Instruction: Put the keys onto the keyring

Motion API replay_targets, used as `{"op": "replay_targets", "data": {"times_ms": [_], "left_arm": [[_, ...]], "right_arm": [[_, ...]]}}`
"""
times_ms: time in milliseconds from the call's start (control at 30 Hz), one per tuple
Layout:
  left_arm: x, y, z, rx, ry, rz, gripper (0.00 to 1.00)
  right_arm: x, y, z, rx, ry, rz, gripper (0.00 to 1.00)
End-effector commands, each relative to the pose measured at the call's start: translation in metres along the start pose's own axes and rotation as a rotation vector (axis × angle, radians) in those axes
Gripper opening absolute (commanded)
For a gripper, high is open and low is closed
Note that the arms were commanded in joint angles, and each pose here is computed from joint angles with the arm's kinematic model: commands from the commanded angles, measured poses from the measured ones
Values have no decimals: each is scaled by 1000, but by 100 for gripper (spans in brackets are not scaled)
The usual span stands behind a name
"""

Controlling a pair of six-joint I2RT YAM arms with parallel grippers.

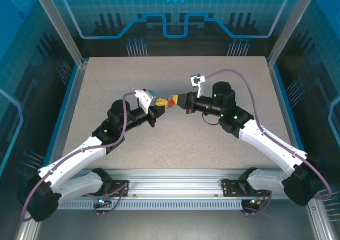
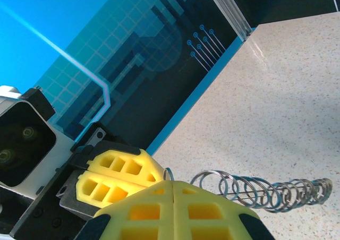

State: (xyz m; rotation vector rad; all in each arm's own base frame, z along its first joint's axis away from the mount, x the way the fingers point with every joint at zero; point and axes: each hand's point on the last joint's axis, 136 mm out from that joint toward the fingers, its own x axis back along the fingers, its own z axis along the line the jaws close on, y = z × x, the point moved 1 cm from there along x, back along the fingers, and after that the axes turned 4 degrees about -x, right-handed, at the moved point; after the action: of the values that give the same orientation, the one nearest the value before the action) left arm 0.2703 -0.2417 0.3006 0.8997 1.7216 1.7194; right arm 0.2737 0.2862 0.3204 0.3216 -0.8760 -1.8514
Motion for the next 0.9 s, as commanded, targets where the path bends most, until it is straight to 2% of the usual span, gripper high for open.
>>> {"op": "replay_targets", "data": {"times_ms": [0, 867], "left_arm": [[5, 35, -4, -54, 2, -88, 0], [9, 42, -4, -59, 6, -111, 0]], "right_arm": [[6, 3, -4, -8, -9, -26, 0], [8, -7, -17, -45, -15, -12, 0]]}}
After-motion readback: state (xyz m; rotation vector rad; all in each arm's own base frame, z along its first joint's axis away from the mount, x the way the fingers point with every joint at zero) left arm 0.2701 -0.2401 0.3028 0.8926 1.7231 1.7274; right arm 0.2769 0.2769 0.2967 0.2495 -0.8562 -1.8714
